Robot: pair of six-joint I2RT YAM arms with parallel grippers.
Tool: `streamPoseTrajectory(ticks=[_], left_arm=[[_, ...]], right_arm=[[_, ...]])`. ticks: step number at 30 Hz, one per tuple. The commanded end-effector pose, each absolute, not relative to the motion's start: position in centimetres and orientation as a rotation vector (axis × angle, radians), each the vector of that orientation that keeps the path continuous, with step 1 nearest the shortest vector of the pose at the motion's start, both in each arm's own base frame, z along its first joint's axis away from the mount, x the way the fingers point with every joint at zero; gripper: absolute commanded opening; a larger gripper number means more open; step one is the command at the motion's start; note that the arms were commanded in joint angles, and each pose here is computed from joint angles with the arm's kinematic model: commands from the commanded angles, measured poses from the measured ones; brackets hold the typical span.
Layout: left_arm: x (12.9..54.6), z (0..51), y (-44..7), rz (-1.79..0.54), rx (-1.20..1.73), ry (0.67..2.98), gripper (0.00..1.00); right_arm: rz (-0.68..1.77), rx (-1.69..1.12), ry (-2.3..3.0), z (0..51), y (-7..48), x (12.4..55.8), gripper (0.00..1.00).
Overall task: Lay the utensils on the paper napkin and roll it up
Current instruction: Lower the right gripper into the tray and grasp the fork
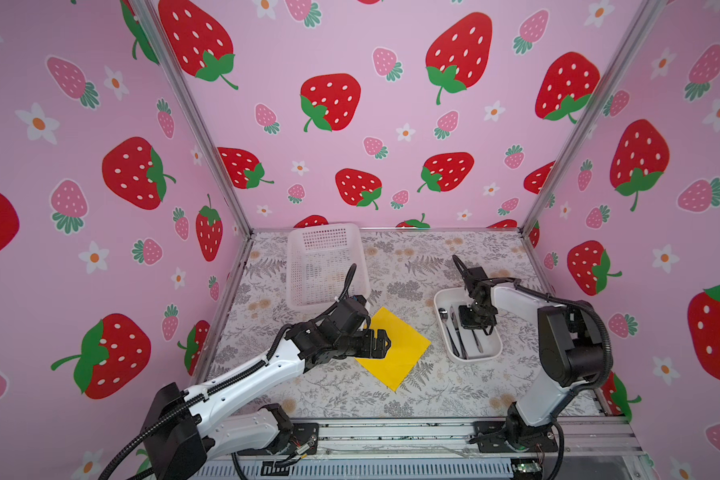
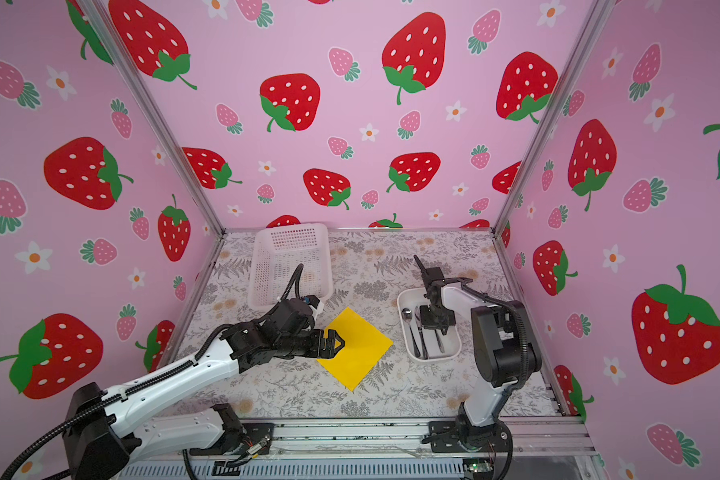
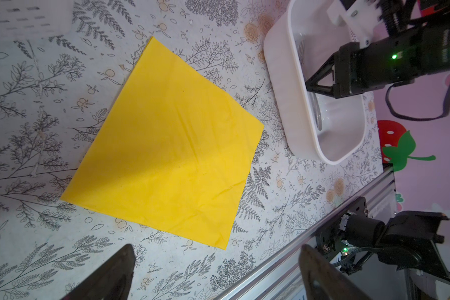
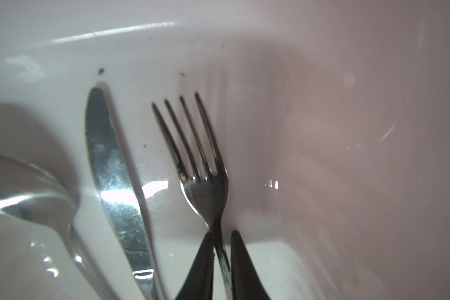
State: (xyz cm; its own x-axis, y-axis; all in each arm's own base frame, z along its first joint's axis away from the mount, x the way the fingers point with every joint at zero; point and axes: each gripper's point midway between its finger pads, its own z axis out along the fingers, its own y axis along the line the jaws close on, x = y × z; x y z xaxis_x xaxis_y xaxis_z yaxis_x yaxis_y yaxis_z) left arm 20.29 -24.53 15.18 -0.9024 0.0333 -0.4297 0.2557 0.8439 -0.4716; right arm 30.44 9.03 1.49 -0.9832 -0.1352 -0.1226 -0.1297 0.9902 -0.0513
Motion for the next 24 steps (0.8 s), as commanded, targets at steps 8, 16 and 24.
streamPoseTrajectory(ticks=[8,16,24], left_arm=[[20.2,17.3,-23.9,-0.803,0.156,2.521,0.99],[20.6,17.6,-23.2,-0.748,0.136,2.520,0.99],[21.0,17.0,-22.3,-0.677,0.090,2.532,0.99]], right_arm=[[-0.178,-0.267,3.153,-1.3,8.0,27.0,0.05],[-0.051,-0.224,2.988,3.9,9.5,29.7,0.00],[0.127,-0.202,2.848,10.9,11.3,29.8,0.00]])
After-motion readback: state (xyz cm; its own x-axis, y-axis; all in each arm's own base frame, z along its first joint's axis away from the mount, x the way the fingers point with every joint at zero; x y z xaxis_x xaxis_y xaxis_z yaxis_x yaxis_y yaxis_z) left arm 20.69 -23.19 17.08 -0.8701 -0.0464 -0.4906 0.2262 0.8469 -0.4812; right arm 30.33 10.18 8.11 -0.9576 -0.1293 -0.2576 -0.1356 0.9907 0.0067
